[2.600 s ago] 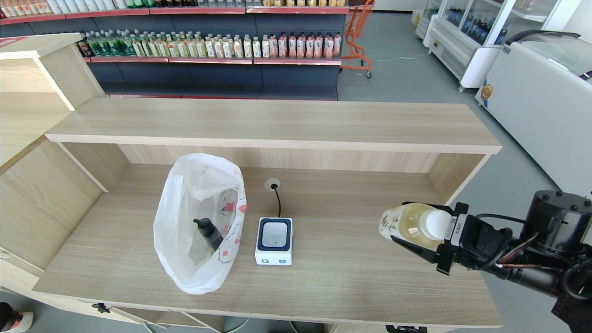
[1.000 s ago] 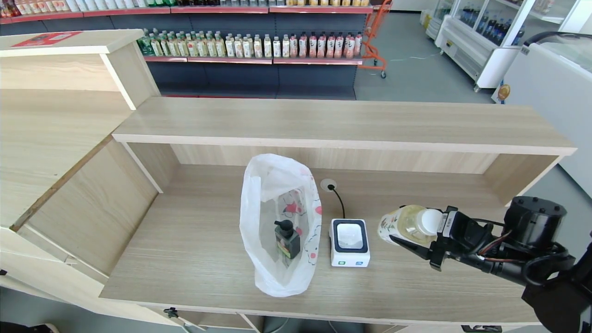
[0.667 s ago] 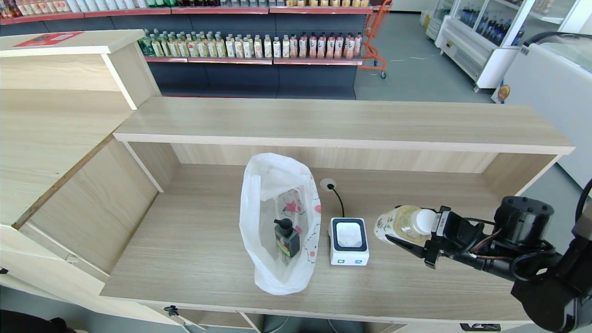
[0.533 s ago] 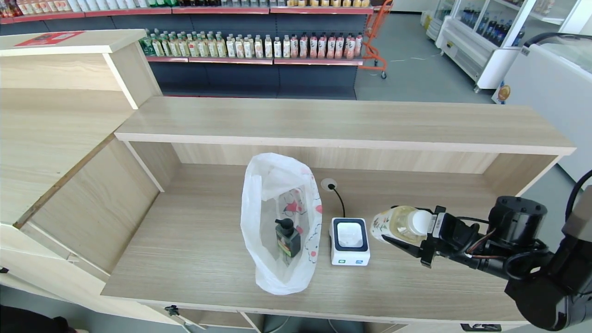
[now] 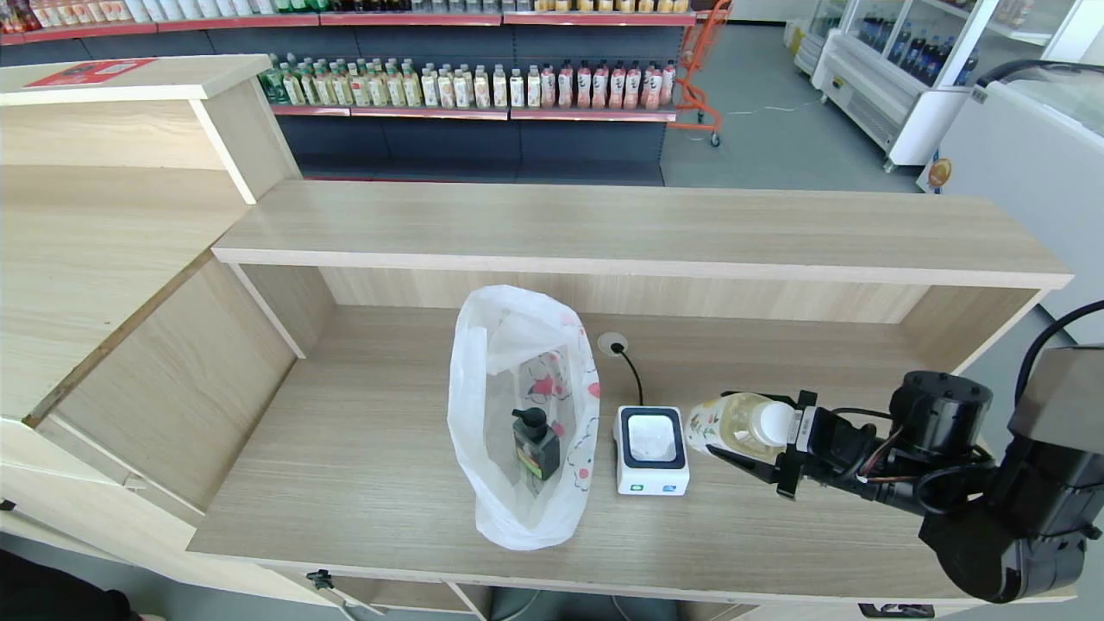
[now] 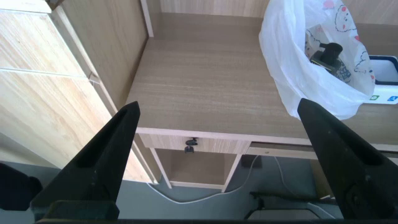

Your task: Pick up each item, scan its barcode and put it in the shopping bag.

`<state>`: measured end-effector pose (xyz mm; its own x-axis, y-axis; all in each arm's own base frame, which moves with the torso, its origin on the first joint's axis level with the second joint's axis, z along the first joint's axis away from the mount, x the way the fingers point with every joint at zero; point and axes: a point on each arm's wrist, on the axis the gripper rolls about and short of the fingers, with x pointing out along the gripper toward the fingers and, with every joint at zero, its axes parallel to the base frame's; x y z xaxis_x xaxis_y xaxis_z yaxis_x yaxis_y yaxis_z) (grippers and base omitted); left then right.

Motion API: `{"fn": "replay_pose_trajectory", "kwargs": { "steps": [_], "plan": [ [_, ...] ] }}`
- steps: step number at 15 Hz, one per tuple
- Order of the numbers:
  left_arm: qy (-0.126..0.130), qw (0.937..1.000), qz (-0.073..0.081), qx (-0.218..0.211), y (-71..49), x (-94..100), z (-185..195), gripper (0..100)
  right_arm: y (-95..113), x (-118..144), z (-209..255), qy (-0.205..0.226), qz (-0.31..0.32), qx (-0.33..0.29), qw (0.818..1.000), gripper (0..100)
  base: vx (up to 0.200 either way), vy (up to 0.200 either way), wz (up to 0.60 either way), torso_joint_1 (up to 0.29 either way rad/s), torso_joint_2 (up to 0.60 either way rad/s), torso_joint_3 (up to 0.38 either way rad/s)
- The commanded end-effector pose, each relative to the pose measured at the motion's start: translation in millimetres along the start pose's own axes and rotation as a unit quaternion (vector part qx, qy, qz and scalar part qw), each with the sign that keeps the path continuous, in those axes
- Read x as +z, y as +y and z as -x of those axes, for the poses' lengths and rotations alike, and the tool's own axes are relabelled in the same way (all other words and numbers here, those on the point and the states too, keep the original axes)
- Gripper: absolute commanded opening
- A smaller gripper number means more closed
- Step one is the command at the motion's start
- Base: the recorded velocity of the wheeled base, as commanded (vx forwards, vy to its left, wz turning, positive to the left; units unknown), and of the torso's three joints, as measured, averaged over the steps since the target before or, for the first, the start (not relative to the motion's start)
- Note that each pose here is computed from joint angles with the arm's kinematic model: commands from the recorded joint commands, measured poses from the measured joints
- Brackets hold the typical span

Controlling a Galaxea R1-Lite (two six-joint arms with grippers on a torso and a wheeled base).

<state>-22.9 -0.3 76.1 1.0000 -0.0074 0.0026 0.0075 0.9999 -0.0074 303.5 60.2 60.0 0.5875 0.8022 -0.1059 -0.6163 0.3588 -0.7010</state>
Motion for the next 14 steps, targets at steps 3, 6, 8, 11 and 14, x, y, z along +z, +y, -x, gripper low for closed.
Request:
{"fn": "replay_pose_trajectory", "kwargs": {
  "steps": [3, 6, 8, 11, 14],
  "plan": [
    [0.0, 1.0, 0.0, 0.0, 0.0, 0.0, 0, 100, -2, -17, -18, -0.007, 0.006, 0.003, 1.0, 0, 0.0, 0.0, 0.0, 0.0, 0.0, 0.0],
    [0.0, 1.0, 0.0, 0.001, 0.0, 0.0, 0, 100, -1, -25, -26, -0.023, 0.022, 0.015, 0.999, 0, 0.0, 0.0, 0.0, 0.0, 0.0, 0.0],
    [0.0, 1.0, 0.0, 0.001, 0.0, 0.0, 0, 100, -1, -25, -34, -0.032, 0.026, 0.018, 0.999, 0, 0.0, 0.0, 0.0, 0.0, 0.0, 0.0],
    [0.0, 1.0, 0.0, 0.0, 0.0, 0.0, 0, 100, 0, -32, -40, -0.032, 0.027, 0.019, 0.999, 0, 0.0, 0.0, 0.0, 0.0, 0.0, 0.0],
    [0.0, 1.0, 0.0, 0.0, 0.0, 0.0, 0, 100, 0, -36, -47, -0.037, 0.03, 0.02, 0.999, 0, 0.0, 0.0, 0.0, 0.0, 0.0, 0.0]
  ]
}}
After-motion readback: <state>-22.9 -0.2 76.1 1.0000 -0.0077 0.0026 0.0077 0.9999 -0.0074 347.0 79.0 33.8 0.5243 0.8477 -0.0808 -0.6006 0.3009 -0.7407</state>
